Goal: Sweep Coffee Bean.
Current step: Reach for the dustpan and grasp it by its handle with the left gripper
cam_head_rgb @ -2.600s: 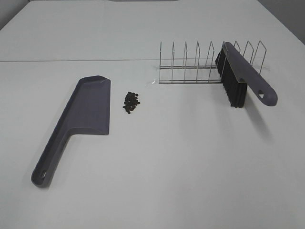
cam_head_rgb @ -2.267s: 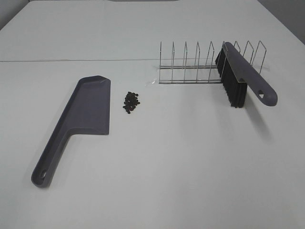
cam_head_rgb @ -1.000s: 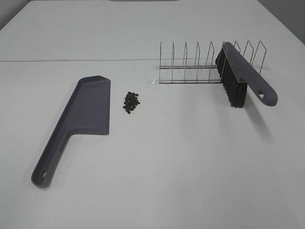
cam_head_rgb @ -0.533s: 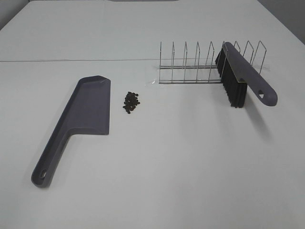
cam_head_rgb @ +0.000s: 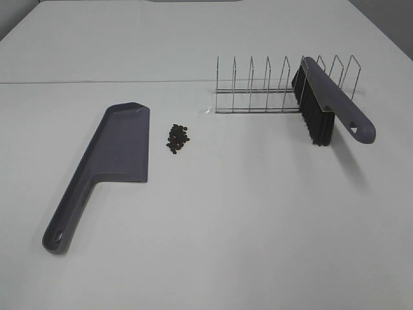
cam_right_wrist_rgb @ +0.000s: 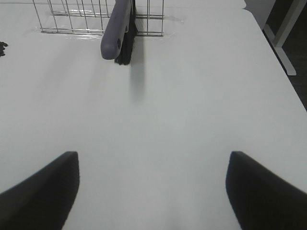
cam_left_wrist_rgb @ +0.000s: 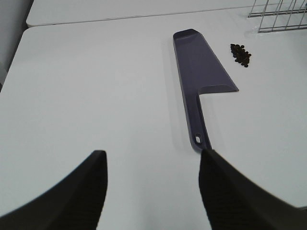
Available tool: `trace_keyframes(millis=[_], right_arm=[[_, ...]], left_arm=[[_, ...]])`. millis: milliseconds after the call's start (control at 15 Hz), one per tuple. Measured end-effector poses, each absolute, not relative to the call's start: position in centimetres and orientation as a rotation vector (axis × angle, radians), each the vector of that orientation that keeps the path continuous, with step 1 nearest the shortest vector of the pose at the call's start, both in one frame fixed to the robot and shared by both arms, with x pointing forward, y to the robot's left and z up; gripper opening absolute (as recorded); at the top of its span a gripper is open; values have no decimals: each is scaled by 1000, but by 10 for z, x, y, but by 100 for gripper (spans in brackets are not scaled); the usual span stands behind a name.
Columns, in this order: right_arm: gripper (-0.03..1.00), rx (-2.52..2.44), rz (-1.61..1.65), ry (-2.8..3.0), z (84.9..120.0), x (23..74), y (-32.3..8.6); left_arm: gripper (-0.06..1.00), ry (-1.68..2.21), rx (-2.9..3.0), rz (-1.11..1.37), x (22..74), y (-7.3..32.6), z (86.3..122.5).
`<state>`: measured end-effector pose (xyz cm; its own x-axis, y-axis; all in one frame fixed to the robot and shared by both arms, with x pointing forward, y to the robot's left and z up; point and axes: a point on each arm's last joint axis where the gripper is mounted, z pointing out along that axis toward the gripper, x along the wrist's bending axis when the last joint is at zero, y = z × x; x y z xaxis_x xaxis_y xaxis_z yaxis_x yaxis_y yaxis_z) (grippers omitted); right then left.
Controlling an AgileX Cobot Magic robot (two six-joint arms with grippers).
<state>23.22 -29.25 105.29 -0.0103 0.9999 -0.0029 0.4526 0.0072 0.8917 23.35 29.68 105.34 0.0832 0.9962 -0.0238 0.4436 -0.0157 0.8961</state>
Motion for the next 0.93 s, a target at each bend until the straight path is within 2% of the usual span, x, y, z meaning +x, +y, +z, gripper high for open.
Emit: trace_keyframes(millis=[933], right_arm=[[79,1538,952,1556,1053,232,-293]], left_arm=[[56,1473,1577,899,234,298,1053]])
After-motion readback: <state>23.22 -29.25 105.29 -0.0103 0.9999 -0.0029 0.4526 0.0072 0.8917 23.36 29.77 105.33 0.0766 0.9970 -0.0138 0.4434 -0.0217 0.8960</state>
